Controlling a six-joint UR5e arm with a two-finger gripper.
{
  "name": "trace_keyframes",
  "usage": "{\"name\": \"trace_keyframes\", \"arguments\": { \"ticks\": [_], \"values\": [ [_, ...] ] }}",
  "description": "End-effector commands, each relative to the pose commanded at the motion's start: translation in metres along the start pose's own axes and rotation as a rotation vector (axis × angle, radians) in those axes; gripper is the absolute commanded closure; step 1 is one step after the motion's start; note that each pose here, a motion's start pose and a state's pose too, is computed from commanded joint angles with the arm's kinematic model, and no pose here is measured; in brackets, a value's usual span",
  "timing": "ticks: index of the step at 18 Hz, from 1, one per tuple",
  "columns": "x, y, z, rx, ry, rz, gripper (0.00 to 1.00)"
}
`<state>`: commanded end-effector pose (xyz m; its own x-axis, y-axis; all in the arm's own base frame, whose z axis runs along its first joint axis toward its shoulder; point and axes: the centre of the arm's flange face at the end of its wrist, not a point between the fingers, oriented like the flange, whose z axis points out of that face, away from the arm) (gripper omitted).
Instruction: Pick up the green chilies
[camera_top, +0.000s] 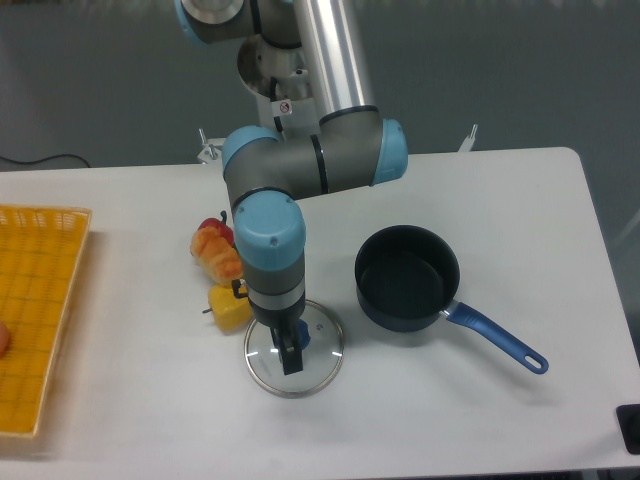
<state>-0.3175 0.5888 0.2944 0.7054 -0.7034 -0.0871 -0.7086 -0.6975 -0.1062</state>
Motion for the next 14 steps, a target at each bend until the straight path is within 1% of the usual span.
{"name": "trace_keyframes", "arguments": {
  "ticks": [4,5,7,8,11,14],
  "values": [
    [0.001,-0.001,-0.002,0.000,-0.001,-0.009,0.00],
    [0.000,-0.001,0.000,-0.003,0.001,-0.023,0.00],
    [0.000,0.002,0.003,-0.009,0.005,-0.091,0.00],
    [-0.001,0.004,0.001,-0.011,-0.002,-0.103,0.00],
    [0.003,0.009,0.006,-0.061,0.004,-0.078,0.00],
    [0.004,0.012,0.010,-0.076,0.015,-0.015,0.00]
  ]
}}
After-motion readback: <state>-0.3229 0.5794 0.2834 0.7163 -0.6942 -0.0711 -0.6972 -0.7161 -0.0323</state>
